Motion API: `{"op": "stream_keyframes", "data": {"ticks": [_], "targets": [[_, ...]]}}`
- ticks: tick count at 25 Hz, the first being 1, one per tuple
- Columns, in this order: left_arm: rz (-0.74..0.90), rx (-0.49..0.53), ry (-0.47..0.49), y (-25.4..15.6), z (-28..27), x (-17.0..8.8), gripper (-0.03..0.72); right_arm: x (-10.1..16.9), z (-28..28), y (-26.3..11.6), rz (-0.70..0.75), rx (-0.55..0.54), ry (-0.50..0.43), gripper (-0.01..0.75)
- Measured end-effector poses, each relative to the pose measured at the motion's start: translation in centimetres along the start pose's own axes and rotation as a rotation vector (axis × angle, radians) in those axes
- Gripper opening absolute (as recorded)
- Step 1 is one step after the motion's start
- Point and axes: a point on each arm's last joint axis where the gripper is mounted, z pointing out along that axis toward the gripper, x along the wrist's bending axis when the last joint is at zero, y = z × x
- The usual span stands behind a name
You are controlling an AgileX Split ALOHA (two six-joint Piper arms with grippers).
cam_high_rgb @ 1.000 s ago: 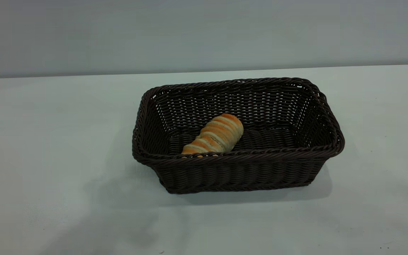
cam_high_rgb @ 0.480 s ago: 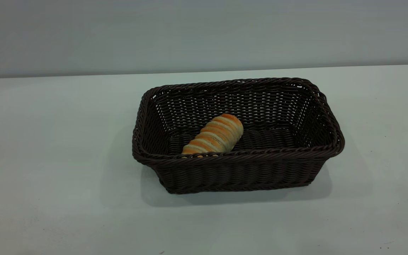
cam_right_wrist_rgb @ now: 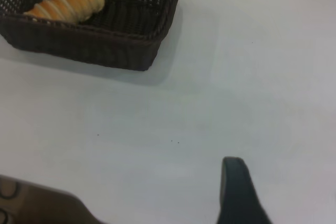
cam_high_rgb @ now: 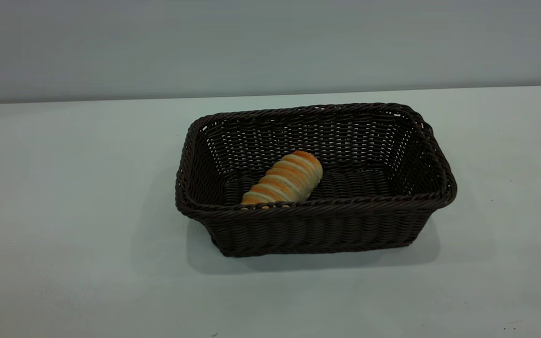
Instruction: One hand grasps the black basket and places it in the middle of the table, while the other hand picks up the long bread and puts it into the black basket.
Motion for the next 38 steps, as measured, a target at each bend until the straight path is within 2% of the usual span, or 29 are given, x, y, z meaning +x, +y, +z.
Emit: {"op": "stream_keyframes", "data": {"ticks": [10,14,18,20,25,28,32,38], "targets": [[-0.012,-0.227,-0.029,-2.7,-0.9,-0.3,0.59,0.0,0.0,0.0,0.008,0.001,-0.014,0.453],[-0.013,-0.286,-0.029,-3.4,-1.4,-0.3,0.59,0.0,0.1,0.0,0.036,0.003,-0.057,0.452],[-0.03,-0.342,-0.018,-4.1,-1.7,-0.3,0.59,0.0,0.0,0.0,0.025,0.002,-0.041,0.452],[-0.096,-0.362,0.024,-4.4,-1.8,-0.3,0.59,0.0,0.0,0.0,0.016,0.001,-0.026,0.452],[-0.354,-0.404,0.216,-5.1,-2.1,-0.6,0.59,0.0,0.0,0.0,0.015,0.001,-0.024,0.452],[-0.44,-0.451,0.296,-5.7,-2.3,-1.1,0.59,0.0,0.0,0.0,0.015,0.001,-0.024,0.452],[-0.491,-0.455,0.339,-5.8,-2.3,-1.2,0.59,0.0,0.0,0.0,0.015,0.001,-0.024,0.452],[-0.49,-0.455,0.338,-5.8,-2.3,-1.2,0.59,0.0,0.0,0.0,0.015,0.001,-0.024,0.452]]}}
